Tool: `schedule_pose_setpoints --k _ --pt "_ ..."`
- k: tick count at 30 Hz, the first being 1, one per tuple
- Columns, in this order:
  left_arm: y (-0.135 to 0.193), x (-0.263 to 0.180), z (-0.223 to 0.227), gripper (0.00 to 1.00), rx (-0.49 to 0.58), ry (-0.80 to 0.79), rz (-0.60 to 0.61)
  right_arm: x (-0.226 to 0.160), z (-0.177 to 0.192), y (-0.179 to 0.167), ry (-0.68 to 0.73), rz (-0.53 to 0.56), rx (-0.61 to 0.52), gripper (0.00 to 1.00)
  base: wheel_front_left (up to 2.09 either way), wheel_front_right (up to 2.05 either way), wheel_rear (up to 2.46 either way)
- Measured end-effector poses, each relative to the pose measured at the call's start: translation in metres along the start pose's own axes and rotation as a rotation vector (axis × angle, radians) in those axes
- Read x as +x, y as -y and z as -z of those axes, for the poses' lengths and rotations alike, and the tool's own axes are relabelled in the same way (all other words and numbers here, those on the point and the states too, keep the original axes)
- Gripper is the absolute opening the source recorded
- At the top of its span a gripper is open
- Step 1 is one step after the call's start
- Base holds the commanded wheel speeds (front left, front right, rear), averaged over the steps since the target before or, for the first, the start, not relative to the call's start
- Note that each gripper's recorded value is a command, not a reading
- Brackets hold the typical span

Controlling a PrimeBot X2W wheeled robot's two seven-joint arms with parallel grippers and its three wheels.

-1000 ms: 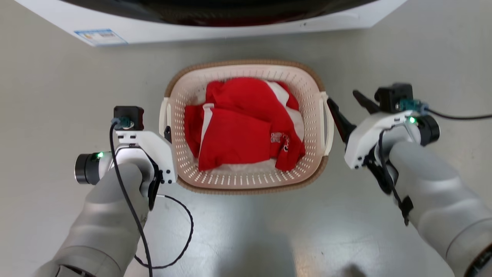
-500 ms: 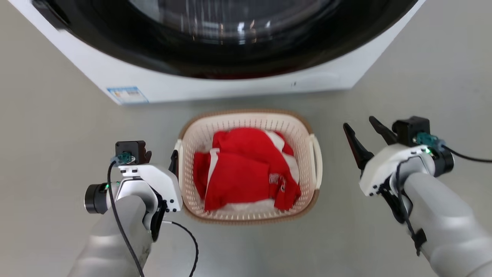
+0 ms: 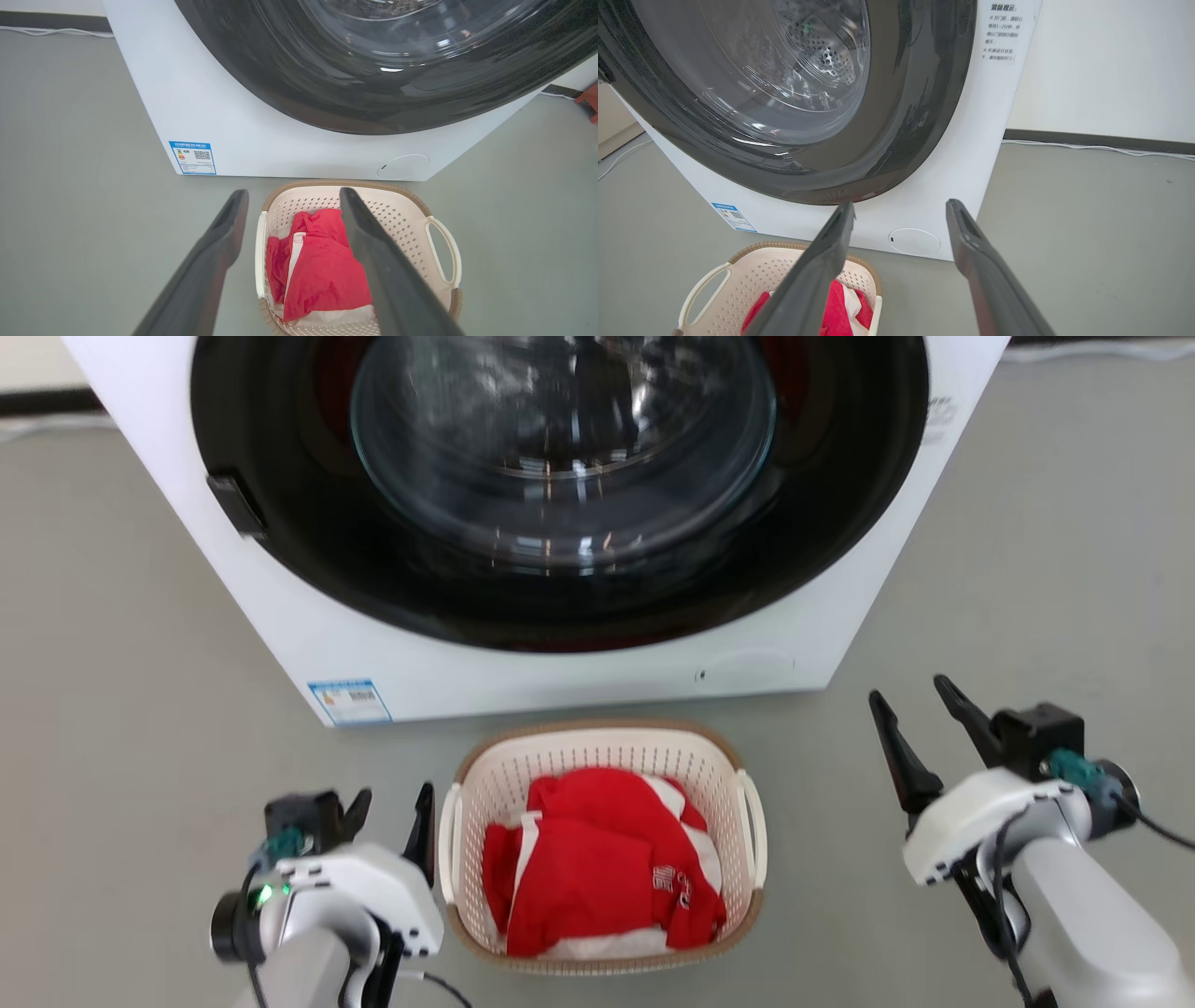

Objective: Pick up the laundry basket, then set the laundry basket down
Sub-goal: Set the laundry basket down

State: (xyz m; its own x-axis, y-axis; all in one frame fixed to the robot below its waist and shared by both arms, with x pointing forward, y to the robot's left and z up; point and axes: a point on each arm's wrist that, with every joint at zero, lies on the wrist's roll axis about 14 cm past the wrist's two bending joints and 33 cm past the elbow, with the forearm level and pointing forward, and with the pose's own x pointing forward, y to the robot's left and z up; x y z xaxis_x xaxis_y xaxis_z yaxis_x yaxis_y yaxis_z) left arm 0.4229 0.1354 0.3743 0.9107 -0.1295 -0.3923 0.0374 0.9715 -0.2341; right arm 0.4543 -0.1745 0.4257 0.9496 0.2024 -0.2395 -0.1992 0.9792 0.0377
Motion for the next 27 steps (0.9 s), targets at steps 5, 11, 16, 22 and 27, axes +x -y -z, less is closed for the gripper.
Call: schedule_pose_setpoints --k 5,11,16,22,27 --pt "-0.005 -0.024 -0.012 1.0 -0.01 0.075 -0.016 -0.023 -0.017 0.005 0.07 0.03 -0.018 1.0 0.0 0.0 0.0" --pt "-0.012 -0.05 -0.023 1.0 -0.012 0.149 -0.034 -0.05 -0.025 0.009 0.125 0.063 -0.022 1.0 0.0 0.0 0.0" --pt "-0.021 -0.067 -0.026 1.0 -0.008 0.186 -0.05 -0.065 -0.031 0.009 0.165 0.082 -0.023 1.0 0.0 0.0 0.0" --pt "-0.026 -0.081 -0.04 1.0 -0.004 0.253 -0.062 -0.082 -0.034 0.008 0.201 0.092 -0.022 1.0 0.0 0.0 0.0" --pt "-0.032 -0.095 -0.045 1.0 -0.013 0.297 -0.078 -0.098 -0.036 0.007 0.228 0.108 -0.014 1.0 0.0 0.0 0.0"
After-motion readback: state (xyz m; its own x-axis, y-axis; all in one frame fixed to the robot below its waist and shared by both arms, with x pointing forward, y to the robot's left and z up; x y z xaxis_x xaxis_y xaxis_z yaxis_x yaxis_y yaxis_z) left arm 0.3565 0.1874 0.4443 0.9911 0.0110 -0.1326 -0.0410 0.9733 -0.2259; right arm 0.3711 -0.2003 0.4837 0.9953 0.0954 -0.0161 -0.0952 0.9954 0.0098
